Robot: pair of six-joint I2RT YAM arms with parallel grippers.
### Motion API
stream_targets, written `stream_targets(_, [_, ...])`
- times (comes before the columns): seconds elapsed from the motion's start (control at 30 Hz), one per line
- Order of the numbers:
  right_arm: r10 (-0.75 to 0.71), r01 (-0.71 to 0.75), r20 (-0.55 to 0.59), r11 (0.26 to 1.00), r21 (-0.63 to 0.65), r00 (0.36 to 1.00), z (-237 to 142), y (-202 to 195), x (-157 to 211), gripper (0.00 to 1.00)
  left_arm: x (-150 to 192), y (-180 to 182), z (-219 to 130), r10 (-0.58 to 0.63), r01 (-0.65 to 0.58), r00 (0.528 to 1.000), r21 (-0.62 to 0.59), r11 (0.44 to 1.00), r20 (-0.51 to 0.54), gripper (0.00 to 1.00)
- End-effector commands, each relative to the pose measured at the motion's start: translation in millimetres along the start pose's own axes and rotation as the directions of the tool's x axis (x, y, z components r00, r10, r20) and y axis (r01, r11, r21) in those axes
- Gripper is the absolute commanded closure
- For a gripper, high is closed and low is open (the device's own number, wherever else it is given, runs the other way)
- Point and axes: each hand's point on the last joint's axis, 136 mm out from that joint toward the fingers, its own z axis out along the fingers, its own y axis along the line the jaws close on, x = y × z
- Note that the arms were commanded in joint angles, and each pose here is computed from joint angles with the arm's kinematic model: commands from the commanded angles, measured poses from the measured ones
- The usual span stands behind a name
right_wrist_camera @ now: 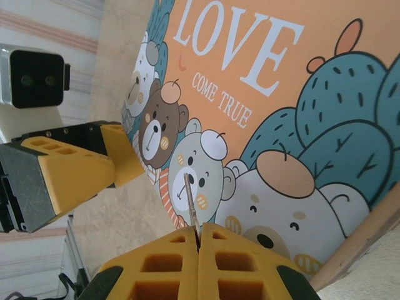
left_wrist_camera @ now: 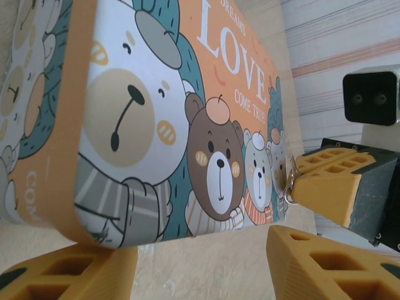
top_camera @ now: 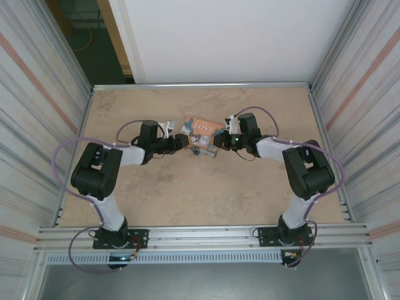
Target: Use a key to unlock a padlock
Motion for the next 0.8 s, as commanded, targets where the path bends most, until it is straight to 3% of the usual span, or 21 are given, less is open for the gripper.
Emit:
stream_targets(0.0, [0.035, -0.035, -0.007, 0.999, 0.002, 0.999, 3, -7, 1, 1.0, -14, -10, 7, 0.046, -0.046, 0.999, 0.038, 0.998, 0.008, 0.43])
stream_targets(0.2, [0.039, -0.038, -0.004, 0.999, 0.016, 0.999, 4, -9, 3, 1.0, -18, -8, 9, 0.069, -0.069, 0.998, 0.019, 0.997, 0.006, 0.43])
stream_targets(0.43, [0.039, -0.039, -0.002, 0.998, 0.052, 0.999, 6, -10, 6, 1.0, 5, 2, -1, 0.119, -0.12, 0.993, -0.054, 0.991, -0.016, 0.42])
stream_targets(0.77, [0.031, -0.03, -0.007, 0.993, 0.116, 0.999, 6, -19, 11, 1.0, 42, 9, 13, 0.33, -0.341, 0.94, -0.179, 0.923, -0.093, 0.39])
